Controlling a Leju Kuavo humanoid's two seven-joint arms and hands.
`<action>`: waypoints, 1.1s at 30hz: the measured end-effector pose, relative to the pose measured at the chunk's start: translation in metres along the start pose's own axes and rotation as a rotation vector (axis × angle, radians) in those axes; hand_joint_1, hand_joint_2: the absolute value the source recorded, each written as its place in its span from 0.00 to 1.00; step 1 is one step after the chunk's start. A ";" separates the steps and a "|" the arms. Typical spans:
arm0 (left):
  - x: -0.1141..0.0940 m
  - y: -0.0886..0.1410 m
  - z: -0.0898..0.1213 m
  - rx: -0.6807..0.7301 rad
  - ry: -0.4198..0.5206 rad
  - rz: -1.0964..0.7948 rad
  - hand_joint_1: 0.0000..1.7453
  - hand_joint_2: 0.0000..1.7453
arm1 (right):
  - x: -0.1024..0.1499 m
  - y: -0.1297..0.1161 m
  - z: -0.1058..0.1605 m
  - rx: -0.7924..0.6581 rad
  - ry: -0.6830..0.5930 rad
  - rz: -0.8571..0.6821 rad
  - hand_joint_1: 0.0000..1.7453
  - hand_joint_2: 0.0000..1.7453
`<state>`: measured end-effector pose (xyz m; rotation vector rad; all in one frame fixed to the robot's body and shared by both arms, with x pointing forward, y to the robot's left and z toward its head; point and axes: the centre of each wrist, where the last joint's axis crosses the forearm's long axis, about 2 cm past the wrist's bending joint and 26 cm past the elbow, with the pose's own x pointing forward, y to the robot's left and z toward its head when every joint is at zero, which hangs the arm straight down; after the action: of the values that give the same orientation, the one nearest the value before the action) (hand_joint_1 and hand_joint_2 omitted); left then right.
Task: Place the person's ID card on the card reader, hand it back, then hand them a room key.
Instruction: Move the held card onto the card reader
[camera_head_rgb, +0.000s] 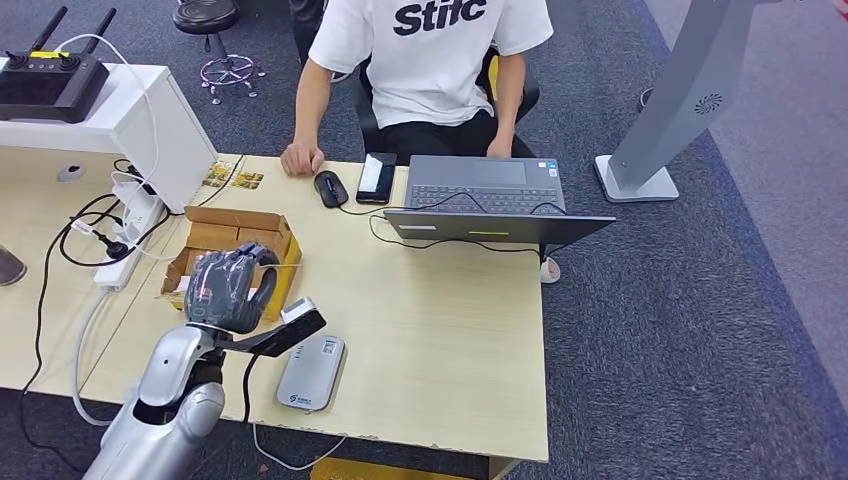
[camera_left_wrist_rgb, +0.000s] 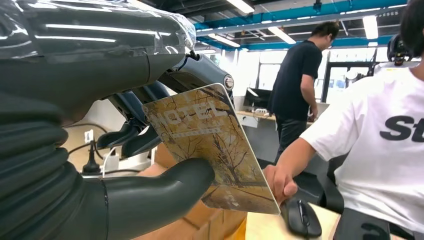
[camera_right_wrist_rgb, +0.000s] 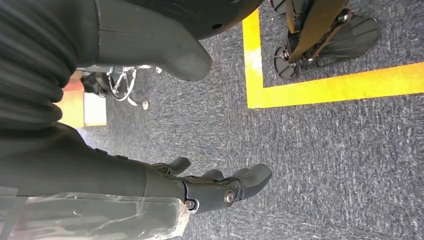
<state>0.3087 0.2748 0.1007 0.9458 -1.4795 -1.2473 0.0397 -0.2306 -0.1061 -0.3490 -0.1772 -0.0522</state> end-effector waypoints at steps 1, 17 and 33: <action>0.001 -0.003 0.002 -0.003 0.002 0.004 1.00 1.00 | 0.000 0.000 0.000 0.000 0.000 0.001 0.00 1.00; 0.018 -0.046 0.020 -0.109 -0.021 0.011 1.00 1.00 | 0.001 0.007 0.004 0.001 0.006 0.022 0.00 1.00; 0.042 -0.079 0.038 -0.272 -0.103 0.067 1.00 1.00 | 0.001 0.008 0.004 0.000 -0.003 0.038 0.00 1.00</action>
<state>0.2606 0.2303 0.0294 0.6558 -1.3649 -1.4230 0.0409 -0.2219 -0.1047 -0.3523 -0.1736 -0.0139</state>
